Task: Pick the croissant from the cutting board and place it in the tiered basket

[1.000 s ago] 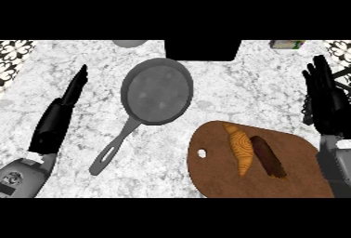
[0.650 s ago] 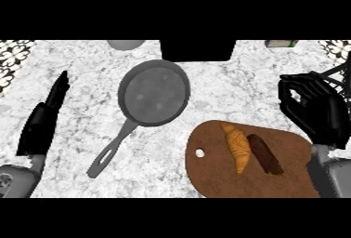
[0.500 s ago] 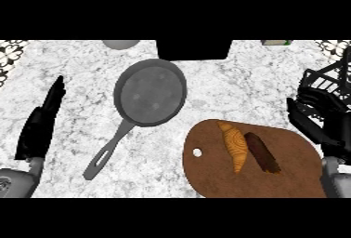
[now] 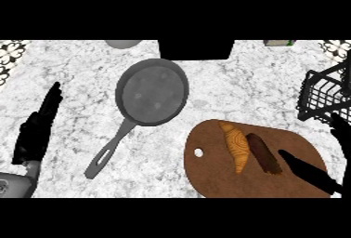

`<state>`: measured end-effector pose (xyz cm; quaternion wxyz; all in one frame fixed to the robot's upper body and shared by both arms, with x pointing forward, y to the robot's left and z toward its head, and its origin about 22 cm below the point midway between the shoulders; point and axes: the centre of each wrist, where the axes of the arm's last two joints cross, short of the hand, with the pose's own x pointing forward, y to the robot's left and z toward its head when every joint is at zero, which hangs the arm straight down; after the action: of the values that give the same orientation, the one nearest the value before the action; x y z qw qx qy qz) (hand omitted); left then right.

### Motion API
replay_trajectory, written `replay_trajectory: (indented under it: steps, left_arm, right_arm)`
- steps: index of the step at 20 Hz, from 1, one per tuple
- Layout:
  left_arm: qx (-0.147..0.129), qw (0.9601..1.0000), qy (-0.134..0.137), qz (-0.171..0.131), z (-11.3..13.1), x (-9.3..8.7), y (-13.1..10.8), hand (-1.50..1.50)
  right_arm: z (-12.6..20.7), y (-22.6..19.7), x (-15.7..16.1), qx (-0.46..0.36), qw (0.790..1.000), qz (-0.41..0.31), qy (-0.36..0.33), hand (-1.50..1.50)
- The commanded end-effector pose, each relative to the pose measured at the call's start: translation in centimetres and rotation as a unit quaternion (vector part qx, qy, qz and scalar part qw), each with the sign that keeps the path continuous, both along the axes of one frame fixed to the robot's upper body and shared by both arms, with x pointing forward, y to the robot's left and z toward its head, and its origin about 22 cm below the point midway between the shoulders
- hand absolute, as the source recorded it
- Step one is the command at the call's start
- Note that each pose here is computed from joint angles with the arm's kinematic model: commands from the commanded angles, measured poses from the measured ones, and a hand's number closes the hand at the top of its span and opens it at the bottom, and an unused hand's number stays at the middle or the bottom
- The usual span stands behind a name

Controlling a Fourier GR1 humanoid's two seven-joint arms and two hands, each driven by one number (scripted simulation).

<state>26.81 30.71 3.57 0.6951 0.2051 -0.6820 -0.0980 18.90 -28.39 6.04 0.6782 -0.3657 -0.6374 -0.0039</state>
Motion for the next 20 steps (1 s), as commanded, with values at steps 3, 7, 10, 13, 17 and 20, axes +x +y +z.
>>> replay_trajectory:
  steps: [3,7,10,13,17,20]
  left_arm:
    - [0.0,1.0,-0.001,-0.001,0.7,0.7,0.3,0.0]
    - [0.0,0.9997,-0.013,-0.021,1.3,1.3,-1.0,0.0]
    - [-0.002,0.9995,-0.009,-0.031,-0.4,0.6,-1.8,0.0]
    - [-0.005,0.9995,0.002,-0.03,0.6,1.9,-2.7,0.0]
    - [-0.003,0.9995,0.002,-0.03,-0.6,1.7,-2.0,0.0]
    - [-0.005,0.9995,0.002,-0.03,0.0,1.9,-2.1,0.0]
  right_arm:
    - [3.0,0.2,-2.1,-0.115,0.975,0.074,0.178,-1.5]
    - [7.8,2.1,-0.9,-0.144,0.958,0.076,0.237,-1.5]
    - [10.7,3.6,0.8,-0.147,0.952,0.054,0.264,-1.5]
    - [10.8,5.9,2.5,-0.134,0.948,0.038,0.287,-1.5]
    - [9.4,7.7,4.4,-0.121,0.936,0.045,0.328,-1.5]
    - [9.0,8.8,5.7,-0.111,0.925,0.046,0.36,-1.5]
